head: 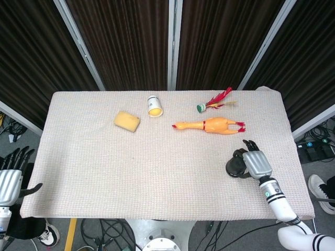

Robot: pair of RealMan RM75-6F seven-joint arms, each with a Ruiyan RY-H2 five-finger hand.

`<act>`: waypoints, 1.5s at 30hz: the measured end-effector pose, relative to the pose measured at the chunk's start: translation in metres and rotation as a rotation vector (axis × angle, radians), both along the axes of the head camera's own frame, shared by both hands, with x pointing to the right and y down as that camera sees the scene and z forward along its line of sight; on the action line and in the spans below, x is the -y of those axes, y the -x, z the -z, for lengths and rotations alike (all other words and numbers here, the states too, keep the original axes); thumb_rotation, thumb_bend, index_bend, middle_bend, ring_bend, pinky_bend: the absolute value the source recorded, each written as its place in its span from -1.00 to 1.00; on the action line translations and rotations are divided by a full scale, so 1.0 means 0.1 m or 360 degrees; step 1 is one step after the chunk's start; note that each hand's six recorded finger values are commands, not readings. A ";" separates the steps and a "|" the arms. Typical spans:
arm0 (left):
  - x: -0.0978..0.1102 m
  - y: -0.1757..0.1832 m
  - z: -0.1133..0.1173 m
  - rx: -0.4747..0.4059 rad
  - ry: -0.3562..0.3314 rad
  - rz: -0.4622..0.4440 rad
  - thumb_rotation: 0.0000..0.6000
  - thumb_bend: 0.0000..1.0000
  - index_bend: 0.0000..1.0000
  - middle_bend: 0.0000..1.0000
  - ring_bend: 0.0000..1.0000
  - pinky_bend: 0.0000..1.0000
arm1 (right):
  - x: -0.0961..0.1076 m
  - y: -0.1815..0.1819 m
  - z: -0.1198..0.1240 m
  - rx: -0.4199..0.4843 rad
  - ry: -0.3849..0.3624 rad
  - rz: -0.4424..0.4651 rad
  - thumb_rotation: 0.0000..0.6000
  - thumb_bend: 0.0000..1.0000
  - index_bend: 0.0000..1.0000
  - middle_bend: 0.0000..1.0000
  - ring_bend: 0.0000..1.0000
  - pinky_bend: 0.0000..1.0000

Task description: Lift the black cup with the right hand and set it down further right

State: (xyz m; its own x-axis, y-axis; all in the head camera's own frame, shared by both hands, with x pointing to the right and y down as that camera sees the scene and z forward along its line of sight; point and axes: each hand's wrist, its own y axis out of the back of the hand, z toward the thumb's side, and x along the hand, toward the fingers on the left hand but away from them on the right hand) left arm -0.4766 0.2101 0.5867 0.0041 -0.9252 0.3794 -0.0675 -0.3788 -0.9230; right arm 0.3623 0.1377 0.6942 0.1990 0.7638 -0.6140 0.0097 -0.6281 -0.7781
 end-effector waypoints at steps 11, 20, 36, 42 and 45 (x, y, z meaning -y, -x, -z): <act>0.04 -0.04 0.00 0.0000 -0.0005 -0.0008 1.00 -0.77 -0.82 -0.92 -1.00 -0.79 | 0.23 -0.16 0.34 0.0051 -0.0171 -0.0103 1.00 -0.93 -0.17 -0.13 -0.97 -1.00; 0.04 -0.05 -0.01 -0.0002 -0.0003 -0.0010 1.00 -0.77 -0.82 -0.92 -1.00 -0.79 | 0.19 -0.64 0.44 -0.0018 -0.0208 -0.0272 1.00 -0.92 -0.17 -0.13 -0.96 -1.00; 0.02 -0.03 -0.02 0.0009 0.0003 -0.0005 1.00 -0.77 -0.82 -0.92 -1.00 -0.79 | -0.13 -0.94 0.12 -0.0108 -0.0067 -0.0340 1.00 -0.97 -0.44 -0.41 -0.99 -1.00; 0.01 -0.02 -0.01 0.0010 0.0000 -0.0003 1.00 -0.77 -0.82 -0.92 -1.00 -0.79 | -0.14 -0.92 0.12 -0.0079 -0.0041 -0.0333 1.00 -1.00 -0.93 -0.80 -1.00 -1.00; 0.02 -0.03 0.00 0.0008 -0.0007 -0.0006 1.00 -0.77 -0.82 -0.92 -1.00 -0.79 | -0.10 -0.89 0.17 -0.0058 -0.0071 -0.0326 1.00 -1.00 -0.98 -0.83 -1.00 -1.00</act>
